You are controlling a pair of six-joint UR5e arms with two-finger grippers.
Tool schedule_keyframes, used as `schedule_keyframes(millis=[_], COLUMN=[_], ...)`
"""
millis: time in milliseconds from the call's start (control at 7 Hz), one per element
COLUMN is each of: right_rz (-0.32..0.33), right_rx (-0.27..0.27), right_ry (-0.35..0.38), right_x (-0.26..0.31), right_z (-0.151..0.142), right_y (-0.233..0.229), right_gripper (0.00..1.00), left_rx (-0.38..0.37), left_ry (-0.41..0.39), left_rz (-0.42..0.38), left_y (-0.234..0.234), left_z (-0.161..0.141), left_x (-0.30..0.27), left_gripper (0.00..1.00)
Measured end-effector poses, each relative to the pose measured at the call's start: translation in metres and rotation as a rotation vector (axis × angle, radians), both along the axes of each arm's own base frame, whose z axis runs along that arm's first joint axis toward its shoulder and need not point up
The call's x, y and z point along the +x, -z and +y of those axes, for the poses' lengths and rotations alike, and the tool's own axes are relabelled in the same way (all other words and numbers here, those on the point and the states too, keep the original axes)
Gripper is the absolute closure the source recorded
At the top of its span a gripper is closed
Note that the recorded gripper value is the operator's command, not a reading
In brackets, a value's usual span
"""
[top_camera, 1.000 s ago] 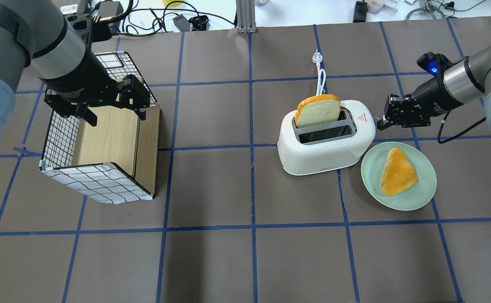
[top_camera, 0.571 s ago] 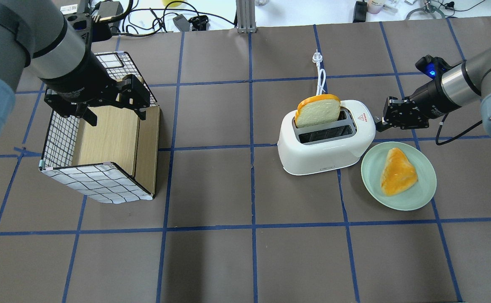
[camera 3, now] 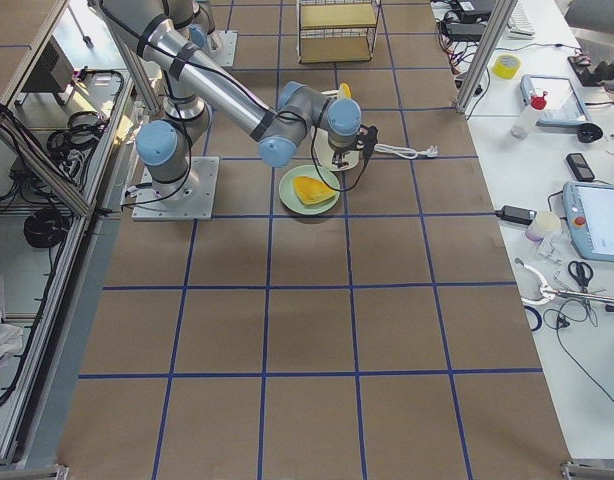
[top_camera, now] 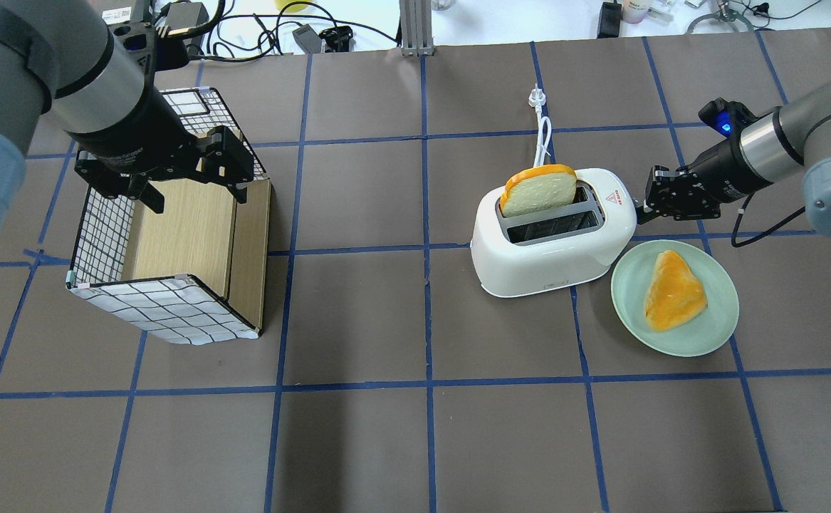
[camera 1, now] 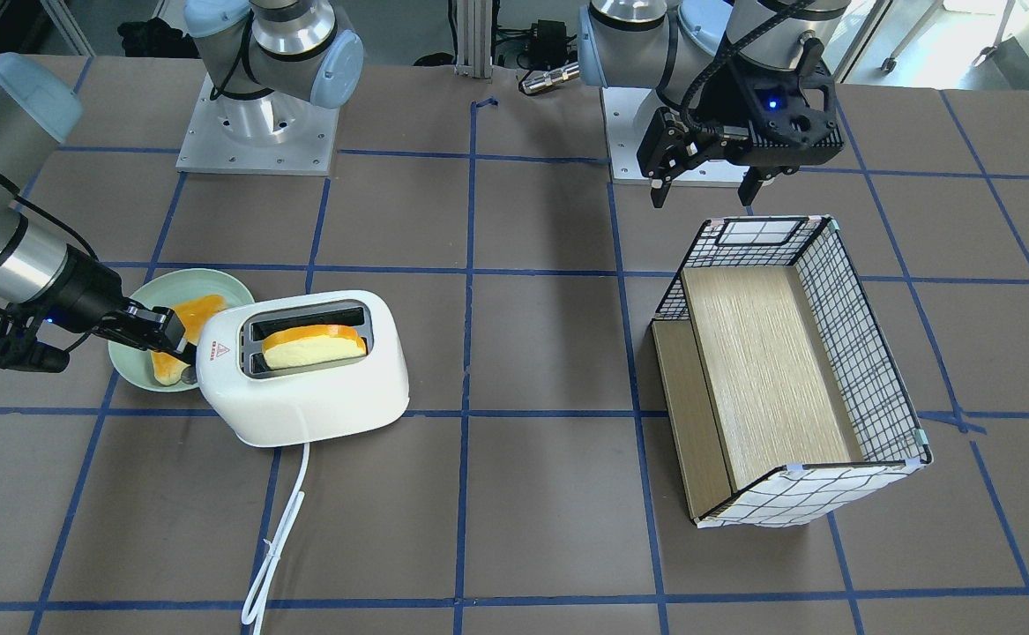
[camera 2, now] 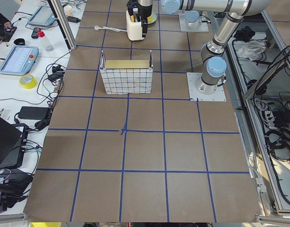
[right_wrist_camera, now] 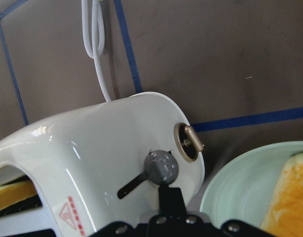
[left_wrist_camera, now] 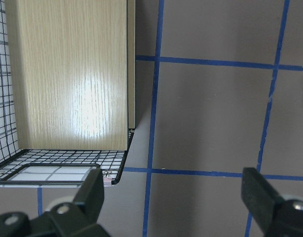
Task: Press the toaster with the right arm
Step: 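Press the toaster's grey lever down with the right gripper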
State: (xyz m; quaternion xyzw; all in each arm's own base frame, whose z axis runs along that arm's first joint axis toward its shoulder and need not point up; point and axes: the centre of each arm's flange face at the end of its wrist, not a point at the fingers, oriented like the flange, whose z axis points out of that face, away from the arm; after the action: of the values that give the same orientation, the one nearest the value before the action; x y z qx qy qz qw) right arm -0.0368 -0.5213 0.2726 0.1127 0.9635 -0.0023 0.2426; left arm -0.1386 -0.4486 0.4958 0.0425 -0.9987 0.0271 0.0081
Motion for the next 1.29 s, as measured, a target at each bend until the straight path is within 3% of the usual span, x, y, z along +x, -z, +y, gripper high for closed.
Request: schedule_keyframes(millis=[1286], right_rz=[-0.008], right_rx=[0.024], right_ry=[0.014], right_x=[-0.004], right_z=[-0.009], right_y=[0.026], right_gripper=[1.00], left_rx=[0.001], left_ry=[0.000], left_rz=[0.000], left_y=[0.000], left_z=[0.000], left_x=[0.000], left_gripper=[0.00])
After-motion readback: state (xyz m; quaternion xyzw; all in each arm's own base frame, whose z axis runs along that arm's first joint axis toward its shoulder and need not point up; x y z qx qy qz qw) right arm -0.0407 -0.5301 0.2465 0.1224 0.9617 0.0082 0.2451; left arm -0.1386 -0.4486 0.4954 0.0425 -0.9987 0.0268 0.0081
